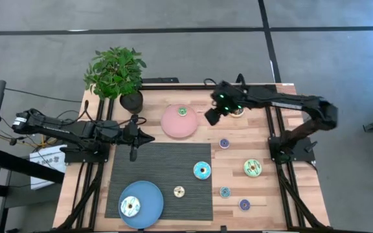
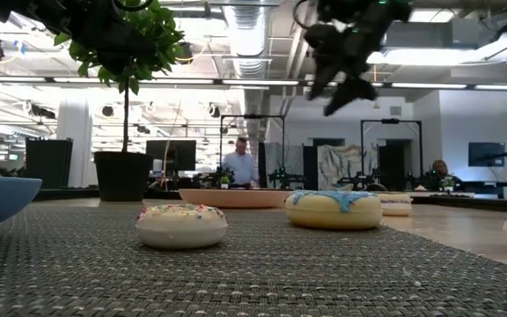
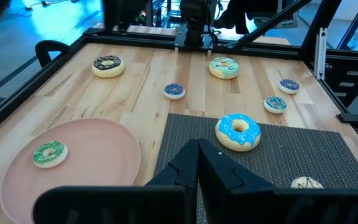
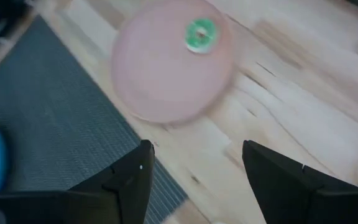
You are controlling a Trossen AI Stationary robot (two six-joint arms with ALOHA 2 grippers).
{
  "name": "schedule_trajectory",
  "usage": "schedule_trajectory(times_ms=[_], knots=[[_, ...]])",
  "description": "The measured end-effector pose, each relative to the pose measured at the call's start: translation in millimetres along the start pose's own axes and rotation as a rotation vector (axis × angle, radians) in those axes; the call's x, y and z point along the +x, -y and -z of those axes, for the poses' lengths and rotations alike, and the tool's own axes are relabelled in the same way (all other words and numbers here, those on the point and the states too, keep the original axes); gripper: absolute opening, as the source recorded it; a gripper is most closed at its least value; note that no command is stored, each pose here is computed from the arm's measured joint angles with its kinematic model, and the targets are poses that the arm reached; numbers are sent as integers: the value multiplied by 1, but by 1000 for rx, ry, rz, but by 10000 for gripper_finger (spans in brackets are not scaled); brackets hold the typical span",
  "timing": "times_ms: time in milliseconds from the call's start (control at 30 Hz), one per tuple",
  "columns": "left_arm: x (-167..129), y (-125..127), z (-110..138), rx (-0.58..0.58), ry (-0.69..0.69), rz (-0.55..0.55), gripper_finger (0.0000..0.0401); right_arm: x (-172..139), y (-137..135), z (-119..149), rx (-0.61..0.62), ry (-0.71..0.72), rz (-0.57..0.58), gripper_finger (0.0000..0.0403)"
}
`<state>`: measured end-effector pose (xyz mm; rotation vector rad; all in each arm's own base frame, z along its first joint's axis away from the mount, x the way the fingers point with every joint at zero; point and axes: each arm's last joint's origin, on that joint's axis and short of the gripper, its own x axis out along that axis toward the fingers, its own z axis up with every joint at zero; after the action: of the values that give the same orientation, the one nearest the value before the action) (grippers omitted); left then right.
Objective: Pick & Place donuts
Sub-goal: Put the big blue donut on the blue plate
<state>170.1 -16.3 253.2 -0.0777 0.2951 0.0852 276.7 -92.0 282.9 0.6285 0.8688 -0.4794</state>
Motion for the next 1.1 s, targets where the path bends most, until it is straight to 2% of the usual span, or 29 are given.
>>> schedule_trajectory(times_ms=[200,533,933,1100], knots=[[0,0,0,1,0,0,0,-13,14,36,94,20,68,234],[0,0,0,0,4,-4,0,-16,30,86,224,-25,80,234],[0,0,0,-8,5,-7,0,-13,1,133,283,-120,66,234],[0,0,0,-8,4,-7,0,-17,-13,145,316,-105,50,234]])
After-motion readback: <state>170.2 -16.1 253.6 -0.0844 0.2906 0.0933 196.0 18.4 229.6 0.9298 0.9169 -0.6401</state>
